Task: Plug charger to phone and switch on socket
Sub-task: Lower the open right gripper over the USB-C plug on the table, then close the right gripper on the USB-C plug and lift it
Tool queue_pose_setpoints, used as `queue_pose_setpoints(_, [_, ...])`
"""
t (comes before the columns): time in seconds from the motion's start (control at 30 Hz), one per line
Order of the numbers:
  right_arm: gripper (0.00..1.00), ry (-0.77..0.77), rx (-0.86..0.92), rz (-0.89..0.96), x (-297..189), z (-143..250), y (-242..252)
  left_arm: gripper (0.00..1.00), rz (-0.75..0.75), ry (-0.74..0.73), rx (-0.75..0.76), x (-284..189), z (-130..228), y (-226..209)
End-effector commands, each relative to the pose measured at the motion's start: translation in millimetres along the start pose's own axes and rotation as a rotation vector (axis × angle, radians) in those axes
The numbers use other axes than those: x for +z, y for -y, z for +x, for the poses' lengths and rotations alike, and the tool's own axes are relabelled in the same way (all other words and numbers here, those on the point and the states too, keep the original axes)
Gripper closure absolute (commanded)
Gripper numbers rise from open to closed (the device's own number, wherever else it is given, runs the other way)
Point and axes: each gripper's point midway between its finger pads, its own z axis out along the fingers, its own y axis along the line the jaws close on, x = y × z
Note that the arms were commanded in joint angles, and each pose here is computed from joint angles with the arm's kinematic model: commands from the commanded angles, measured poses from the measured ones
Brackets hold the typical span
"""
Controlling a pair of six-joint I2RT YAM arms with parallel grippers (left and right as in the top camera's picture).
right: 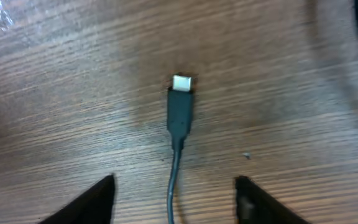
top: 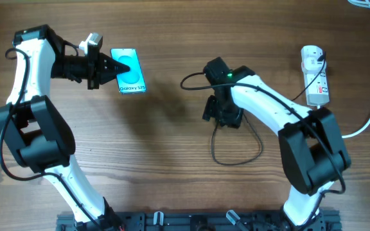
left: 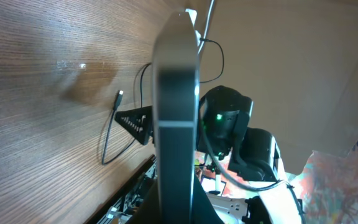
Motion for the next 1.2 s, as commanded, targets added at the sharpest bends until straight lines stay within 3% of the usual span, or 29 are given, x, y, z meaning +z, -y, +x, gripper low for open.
queue_pose_setpoints(0.0, [0.44, 0.010, -0.005, 0.029, 7, 0, 1, 0.96, 0.021, 0.017, 0.050, -4, 2, 14])
queue_pose_setpoints(0.27, [0.44, 0.020, 0.018, 0.060, 22, -6, 4, 0.96, 0.021, 0.017, 0.050, -4, 2, 14])
queue_pose_setpoints(0.3, [0.50, 0.021, 0.019, 0.059, 22, -7, 4, 0.96, 0.021, 0.016, 0.050, -4, 3, 14])
queue_pose_setpoints(0.5, [0.52, 0.015, 0.022, 0.076, 30, -7, 6, 0.96, 0.021, 0.015, 0.047, -4, 3, 14])
queue_pose_setpoints(0.93, [0.75, 0.017, 0.026, 0.084, 31, -8, 7, 0.96, 0.021, 0.015, 0.047, -4, 3, 14])
queue_pose_setpoints(1.17, [0.76, 0.026, 0.026, 0.086, 30, -10, 7, 0.96, 0.021, 0.015, 0.046, -4, 3, 14])
